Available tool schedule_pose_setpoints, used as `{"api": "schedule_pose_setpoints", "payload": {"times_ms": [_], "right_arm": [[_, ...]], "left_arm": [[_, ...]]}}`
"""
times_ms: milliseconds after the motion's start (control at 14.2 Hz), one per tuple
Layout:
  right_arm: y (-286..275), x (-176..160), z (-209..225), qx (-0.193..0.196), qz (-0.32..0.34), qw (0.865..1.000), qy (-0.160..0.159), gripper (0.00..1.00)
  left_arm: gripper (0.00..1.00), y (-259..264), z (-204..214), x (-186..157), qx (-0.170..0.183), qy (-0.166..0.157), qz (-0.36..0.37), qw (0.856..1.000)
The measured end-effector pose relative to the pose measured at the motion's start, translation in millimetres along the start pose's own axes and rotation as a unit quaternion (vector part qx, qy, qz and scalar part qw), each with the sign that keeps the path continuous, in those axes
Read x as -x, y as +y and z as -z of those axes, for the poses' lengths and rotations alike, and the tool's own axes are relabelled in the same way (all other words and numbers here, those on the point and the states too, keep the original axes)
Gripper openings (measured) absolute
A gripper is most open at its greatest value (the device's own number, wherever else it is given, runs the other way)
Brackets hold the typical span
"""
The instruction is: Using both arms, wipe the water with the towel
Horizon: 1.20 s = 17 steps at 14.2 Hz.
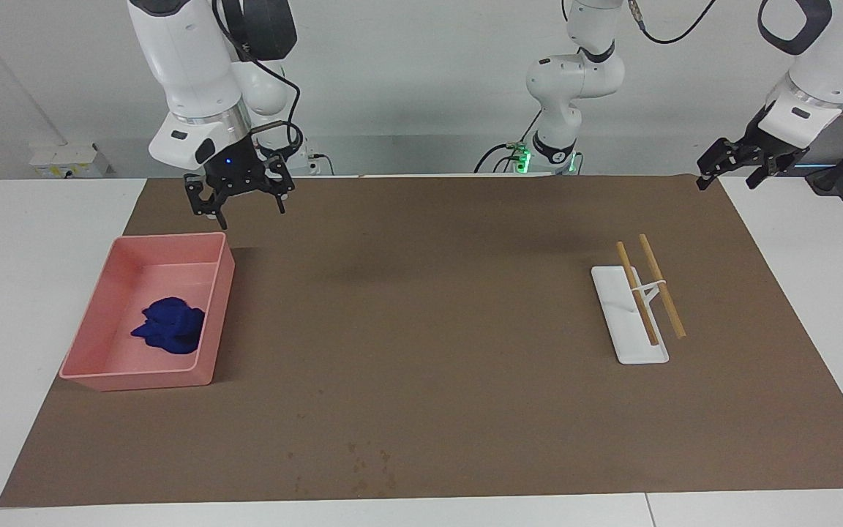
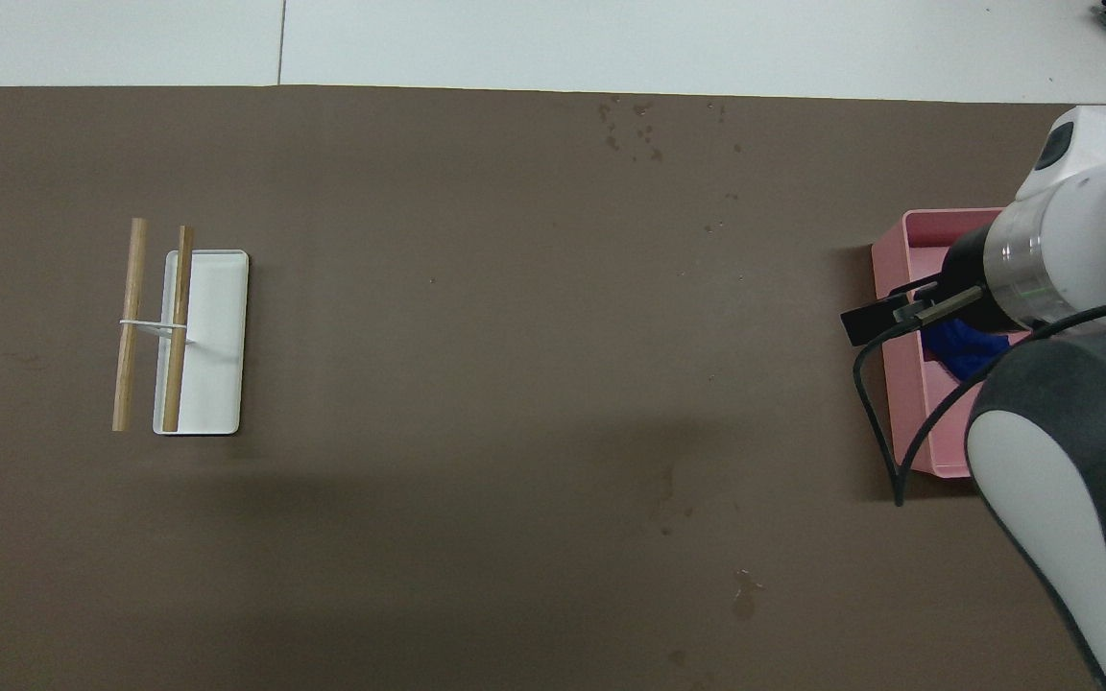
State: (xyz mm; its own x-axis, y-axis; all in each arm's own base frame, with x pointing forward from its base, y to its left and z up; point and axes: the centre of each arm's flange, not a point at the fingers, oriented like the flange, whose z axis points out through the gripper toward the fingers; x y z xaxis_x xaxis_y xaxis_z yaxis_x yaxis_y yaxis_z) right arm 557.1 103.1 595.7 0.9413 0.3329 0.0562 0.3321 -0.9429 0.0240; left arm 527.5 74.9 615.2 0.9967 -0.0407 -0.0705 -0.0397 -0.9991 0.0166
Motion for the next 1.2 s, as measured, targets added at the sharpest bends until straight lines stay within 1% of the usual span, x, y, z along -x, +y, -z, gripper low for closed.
{"api": "schedule_pose_setpoints", "payload": {"times_ms": [1201], "right_arm": [[6.7, 1.1, 2.7, 0.001, -0.006, 1.000, 0.003, 1.00]], "left_arm": [[1.00, 0.0, 0.0, 0.0, 0.000, 0.000, 0.000, 1.000]]}}
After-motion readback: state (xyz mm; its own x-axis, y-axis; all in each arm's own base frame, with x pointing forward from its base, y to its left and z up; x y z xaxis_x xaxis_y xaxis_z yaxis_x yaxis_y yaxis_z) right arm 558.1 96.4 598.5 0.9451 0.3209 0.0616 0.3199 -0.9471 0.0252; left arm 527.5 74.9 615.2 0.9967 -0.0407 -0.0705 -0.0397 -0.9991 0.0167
